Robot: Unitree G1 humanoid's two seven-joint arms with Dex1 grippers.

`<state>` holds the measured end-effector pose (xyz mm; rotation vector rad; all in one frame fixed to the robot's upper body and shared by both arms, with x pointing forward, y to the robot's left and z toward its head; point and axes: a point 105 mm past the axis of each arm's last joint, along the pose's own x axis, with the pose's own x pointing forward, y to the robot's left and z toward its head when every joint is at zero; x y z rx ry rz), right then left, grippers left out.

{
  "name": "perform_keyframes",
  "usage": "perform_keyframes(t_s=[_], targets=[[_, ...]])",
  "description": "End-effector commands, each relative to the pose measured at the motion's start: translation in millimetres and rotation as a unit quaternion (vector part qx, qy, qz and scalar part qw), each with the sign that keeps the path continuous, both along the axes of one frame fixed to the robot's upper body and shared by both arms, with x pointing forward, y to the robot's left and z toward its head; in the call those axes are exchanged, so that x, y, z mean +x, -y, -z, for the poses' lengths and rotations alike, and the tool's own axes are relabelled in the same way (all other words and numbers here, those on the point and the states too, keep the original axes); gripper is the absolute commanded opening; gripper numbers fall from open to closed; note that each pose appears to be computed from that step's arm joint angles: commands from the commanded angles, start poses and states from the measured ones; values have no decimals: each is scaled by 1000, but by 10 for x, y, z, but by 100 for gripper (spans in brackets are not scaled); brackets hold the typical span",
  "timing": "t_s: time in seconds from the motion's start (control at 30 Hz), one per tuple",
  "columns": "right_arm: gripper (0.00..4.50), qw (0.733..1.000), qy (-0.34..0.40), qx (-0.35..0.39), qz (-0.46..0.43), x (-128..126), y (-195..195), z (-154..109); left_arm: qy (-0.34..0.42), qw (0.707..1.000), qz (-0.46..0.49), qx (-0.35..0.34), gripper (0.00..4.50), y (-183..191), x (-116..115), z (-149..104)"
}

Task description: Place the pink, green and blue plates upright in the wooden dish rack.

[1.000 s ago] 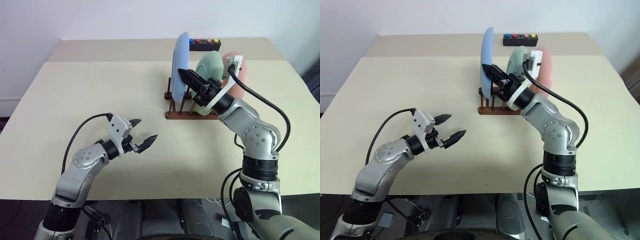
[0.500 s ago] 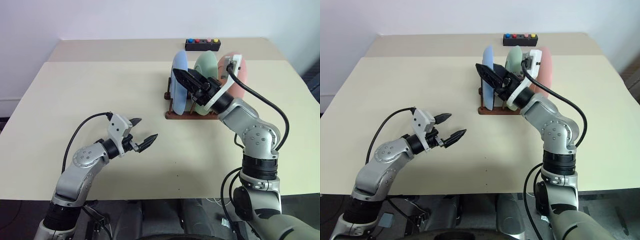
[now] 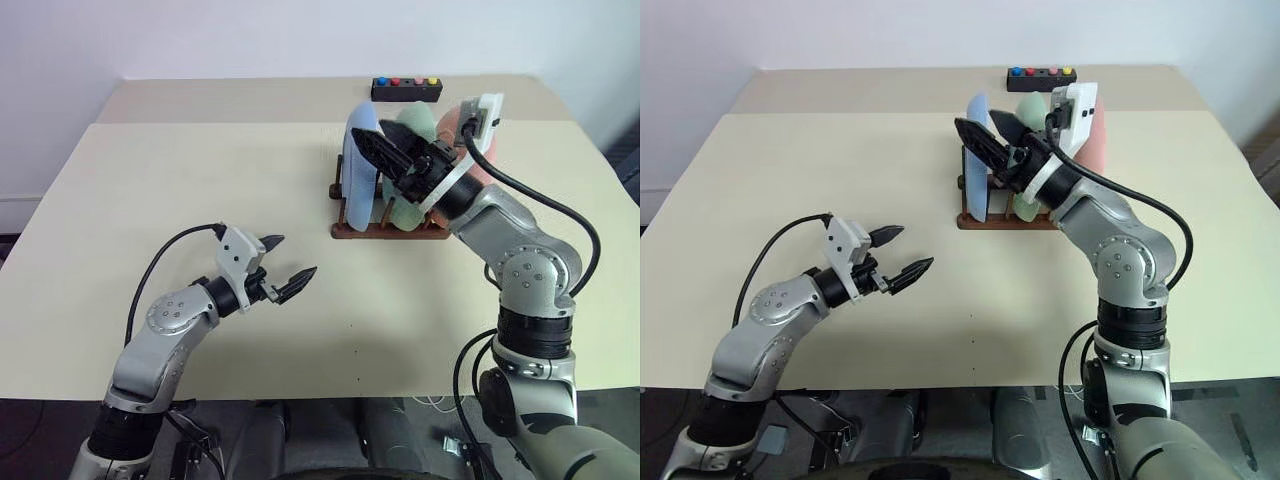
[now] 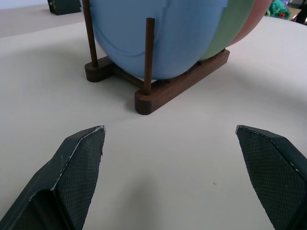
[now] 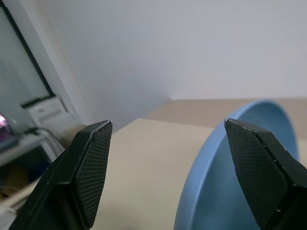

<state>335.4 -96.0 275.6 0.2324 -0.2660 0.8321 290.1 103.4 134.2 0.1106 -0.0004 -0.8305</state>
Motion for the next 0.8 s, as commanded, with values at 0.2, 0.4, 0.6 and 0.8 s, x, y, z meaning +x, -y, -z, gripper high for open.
perform_keyframes(t_s=[0.2,0.4,0.6,0.8], targets=[[376,982,167,-77,39,-255,187,-390,19,1000,13,-5,450,83,-17,-73],[376,966,198,-131,99,-459,877,-500,27,1000,1,-5,450,59,33,-71],[376,965,124,-189,130,-666,1440,-144,27,1000,4,-3,450,75,94,-36],[376,965,-12,-213,155,-766,1734,808,23,1000,3,10,450,83,212,84]])
